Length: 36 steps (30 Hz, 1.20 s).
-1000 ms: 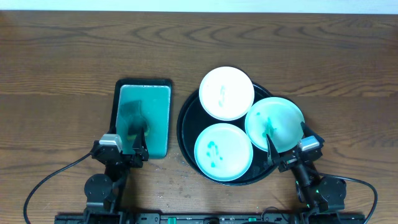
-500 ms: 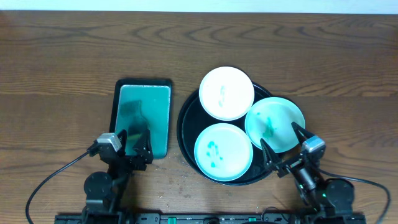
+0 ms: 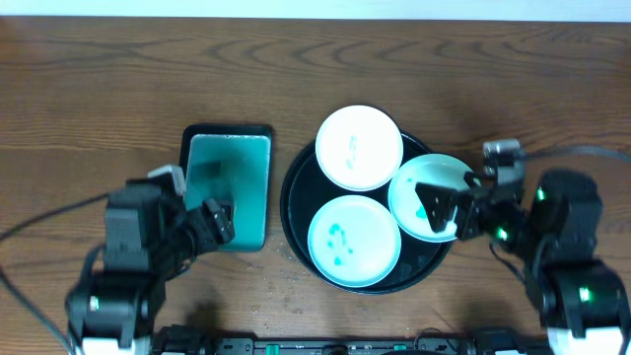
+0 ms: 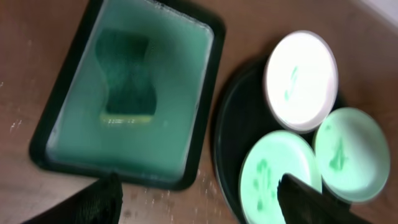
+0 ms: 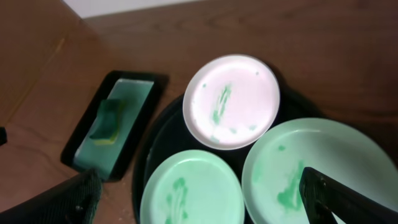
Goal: Clean dirty plates on tray and stack at the side
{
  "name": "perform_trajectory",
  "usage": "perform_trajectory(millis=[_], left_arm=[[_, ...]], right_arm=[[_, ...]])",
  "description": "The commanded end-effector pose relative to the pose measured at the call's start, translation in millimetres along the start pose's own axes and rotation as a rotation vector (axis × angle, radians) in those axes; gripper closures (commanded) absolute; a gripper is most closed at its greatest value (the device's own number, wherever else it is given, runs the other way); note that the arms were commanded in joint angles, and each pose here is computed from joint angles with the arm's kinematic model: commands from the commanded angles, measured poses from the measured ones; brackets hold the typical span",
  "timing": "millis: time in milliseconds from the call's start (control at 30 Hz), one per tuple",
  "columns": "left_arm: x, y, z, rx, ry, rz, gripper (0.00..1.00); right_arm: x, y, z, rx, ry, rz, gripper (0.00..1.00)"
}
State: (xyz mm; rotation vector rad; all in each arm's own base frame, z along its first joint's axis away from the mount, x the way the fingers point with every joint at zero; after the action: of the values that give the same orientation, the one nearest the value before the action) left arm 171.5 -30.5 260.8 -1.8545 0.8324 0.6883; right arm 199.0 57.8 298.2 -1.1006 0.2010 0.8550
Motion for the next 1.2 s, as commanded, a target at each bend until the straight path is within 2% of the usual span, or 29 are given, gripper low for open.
perform_trajectory(millis=[0, 33, 67, 100, 133, 233, 300, 433, 567, 733, 900, 1000, 1067, 1167], left_arm=[[2, -15, -6, 0.087, -0.021, 0.075, 0.19], [6, -16, -5, 0.104, -0.030, 0.103, 0.20], [9, -16, -4, 0.101, -0.035, 0.123, 0.20], [12, -14, -4, 0.092, -0.030, 0.150, 0.20], [15, -13, -5, 0.085, -0.018, 0.175, 0.20], [20, -11, -7, 0.074, 0.008, 0.216, 0.20], [21, -12, -7, 0.074, 0.010, 0.216, 0.19], [21, -15, -10, 0.078, 0.026, 0.197, 0.20], [16, -21, -13, 0.088, 0.036, 0.166, 0.20], [11, -26, -16, 0.094, 0.042, 0.147, 0.21], [11, -26, -16, 0.094, 0.041, 0.147, 0.21], [11, -26, -16, 0.121, 0.043, 0.146, 0.21], [11, -26, -15, 0.124, 0.040, 0.145, 0.21], [13, -27, -12, 0.124, 0.006, 0.142, 0.21]], right_arm=[[9, -4, 6, 0.056, -0.098, 0.086, 0.01], [14, -1, 5, 0.073, -0.113, 0.118, 0.01], [17, 2, 3, 0.087, -0.106, 0.143, 0.05], [23, 9, -2, 0.116, -0.080, 0.193, 0.15], [28, 18, -8, 0.143, -0.037, 0.248, 0.19], [40, 48, -27, 0.207, 0.144, 0.421, 0.21], [47, 71, -37, 0.236, 0.254, 0.528, 0.27], [66, 113, -43, 0.256, 0.294, 0.662, 0.34], [91, 144, -47, 0.231, 0.280, 0.679, 0.40], [117, 145, -52, 0.183, 0.282, 0.590, 0.55], [129, 151, -69, 0.155, 0.407, 0.605, 0.58], [138, 158, -70, 0.176, 0.382, 0.648, 0.63], [142, 161, -69, 0.189, 0.356, 0.661, 0.70], [147, 159, -69, 0.194, 0.349, 0.644, 0.89]])
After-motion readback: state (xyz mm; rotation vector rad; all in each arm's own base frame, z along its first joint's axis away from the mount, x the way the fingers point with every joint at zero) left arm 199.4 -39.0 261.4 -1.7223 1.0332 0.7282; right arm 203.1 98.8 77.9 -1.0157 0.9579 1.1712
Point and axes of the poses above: each gripper's point midway between its finger pads, its own x axis out along the fingers, its own z axis along the line the jaws close on, y = z × x, the point moved 8 cm from there along -x, back along the fingers, and after that the axes turned 4 degrees about x, right-handed, at the moved point
